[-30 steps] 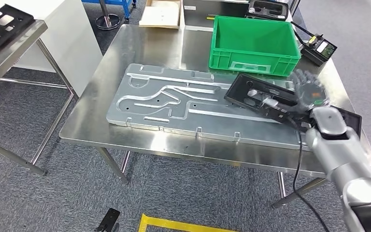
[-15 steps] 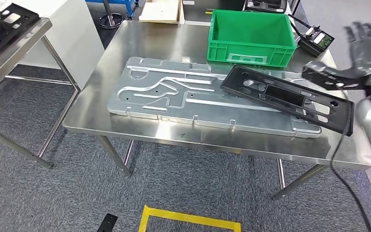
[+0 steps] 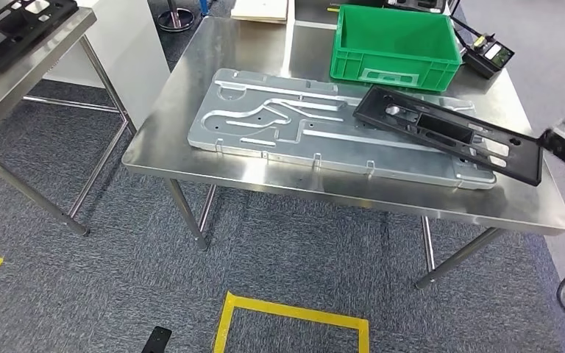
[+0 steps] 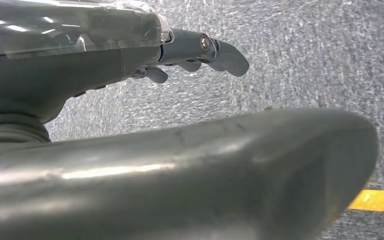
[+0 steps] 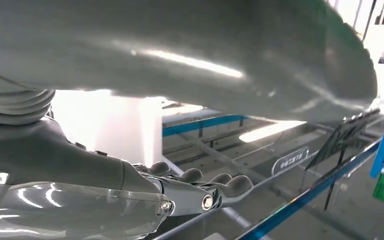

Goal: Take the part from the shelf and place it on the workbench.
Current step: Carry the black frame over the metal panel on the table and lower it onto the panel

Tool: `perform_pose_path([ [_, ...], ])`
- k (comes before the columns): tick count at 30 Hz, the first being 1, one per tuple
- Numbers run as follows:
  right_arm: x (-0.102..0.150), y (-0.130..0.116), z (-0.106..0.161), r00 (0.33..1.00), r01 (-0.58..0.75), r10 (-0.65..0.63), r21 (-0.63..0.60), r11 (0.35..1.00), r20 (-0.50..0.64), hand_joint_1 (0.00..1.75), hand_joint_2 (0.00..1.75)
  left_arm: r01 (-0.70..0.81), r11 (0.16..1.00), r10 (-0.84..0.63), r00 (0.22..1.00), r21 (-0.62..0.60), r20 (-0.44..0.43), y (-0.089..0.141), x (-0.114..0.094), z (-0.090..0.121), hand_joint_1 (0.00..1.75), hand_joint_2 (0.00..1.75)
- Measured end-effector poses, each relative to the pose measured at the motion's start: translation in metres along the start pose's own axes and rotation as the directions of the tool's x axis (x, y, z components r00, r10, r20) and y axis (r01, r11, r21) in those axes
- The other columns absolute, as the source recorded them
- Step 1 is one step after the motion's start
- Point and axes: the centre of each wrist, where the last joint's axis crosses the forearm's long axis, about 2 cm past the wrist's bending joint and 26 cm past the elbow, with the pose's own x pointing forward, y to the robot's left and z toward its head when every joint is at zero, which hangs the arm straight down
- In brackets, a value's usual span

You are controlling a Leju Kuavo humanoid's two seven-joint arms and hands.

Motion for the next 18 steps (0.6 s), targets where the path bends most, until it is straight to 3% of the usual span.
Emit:
perform_pose_path([
  [7, -0.010, 0.010, 0.067, 0.999, 0.000, -0.002, -0.035, 0.999, -0.054, 0.00, 0.00, -0.014, 1.000, 0.014, 1.000, -0.002, -0.018, -0.003, -0.002, 0.001, 0.00, 0.00],
  [11, -0.006, 0.024, 0.124, 0.996, 0.017, -0.018, -0.013, 1.000, -0.087, 0.00, 0.00, -0.018, 1.000, 0.018, 0.999, 0.000, -0.034, -0.003, -0.003, 0.001, 0.00, 0.00],
  [18, 0.007, 0.043, 0.210, 0.959, 0.171, -0.168, -0.004, 0.985, -0.227, 0.00, 0.00, -0.045, 0.999, 0.046, 0.997, 0.018, -0.054, -0.002, -0.001, 0.001, 0.00, 0.00],
])
